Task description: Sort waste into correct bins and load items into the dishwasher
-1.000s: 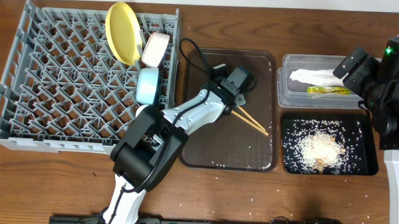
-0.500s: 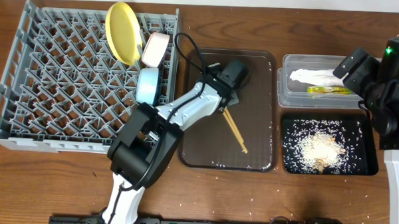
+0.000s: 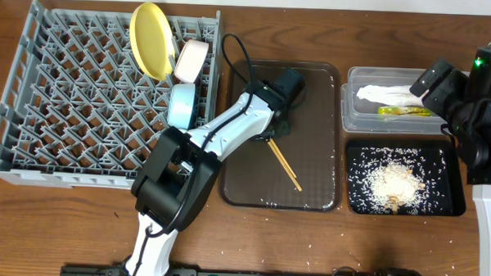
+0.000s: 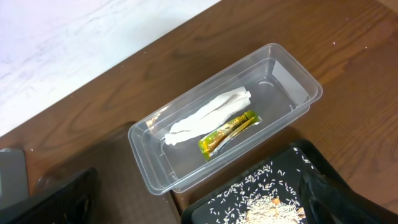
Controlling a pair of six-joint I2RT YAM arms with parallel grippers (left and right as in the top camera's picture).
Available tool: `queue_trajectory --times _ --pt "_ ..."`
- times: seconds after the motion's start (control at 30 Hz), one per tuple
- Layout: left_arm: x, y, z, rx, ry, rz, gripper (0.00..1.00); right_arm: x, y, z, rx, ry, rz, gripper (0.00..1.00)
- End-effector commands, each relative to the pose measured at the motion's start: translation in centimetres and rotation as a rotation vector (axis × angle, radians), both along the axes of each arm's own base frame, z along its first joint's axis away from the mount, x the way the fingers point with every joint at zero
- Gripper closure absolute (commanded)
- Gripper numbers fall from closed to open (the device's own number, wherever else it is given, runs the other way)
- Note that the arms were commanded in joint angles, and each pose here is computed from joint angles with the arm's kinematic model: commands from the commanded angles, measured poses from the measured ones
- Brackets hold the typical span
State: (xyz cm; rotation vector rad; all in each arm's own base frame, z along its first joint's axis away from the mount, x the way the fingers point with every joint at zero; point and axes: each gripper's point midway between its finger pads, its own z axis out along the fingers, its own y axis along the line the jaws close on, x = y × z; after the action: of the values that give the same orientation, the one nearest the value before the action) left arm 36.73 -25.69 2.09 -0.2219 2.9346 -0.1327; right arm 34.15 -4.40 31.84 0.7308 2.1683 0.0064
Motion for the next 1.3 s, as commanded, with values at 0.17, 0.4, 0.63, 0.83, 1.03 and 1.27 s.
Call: queue_trajectory --times 0.17,0.4,0.63,0.83,1.03,1.27 --pt "0.7 -0.2 -0.2 -0.005 -0.016 0.016 0.71 0.0 -0.2 -0.1 0.005 0.001 -0.014 0.01" --pt "0.9 -0.2 -1.4 -0.003 -0.008 0.048 0.64 0.0 -0.2 -0.1 0.005 0.001 -0.014 0.01" --pt "1.6 -0.6 -1.6 -0.022 -0.029 0.058 0.61 0.0 -0.2 -0.1 0.005 0.001 -0.014 0.01" --pt "1.5 -0.5 -1.6 -0.021 -0.028 0.058 0.61 0.0 -0.2 -0.1 0.005 0.001 -0.014 0.01" --pt "1.7 -0.7 -1.5 -0.026 -0.034 0.057 0.62 0.0 -0.2 -0.1 0.005 0.001 -0.014 0.01" --pt "2.4 0.2 2.3 -0.046 -0.068 0.073 0.7 0.0 -0.2 -0.1 0.005 0.001 -0.014 0.01"
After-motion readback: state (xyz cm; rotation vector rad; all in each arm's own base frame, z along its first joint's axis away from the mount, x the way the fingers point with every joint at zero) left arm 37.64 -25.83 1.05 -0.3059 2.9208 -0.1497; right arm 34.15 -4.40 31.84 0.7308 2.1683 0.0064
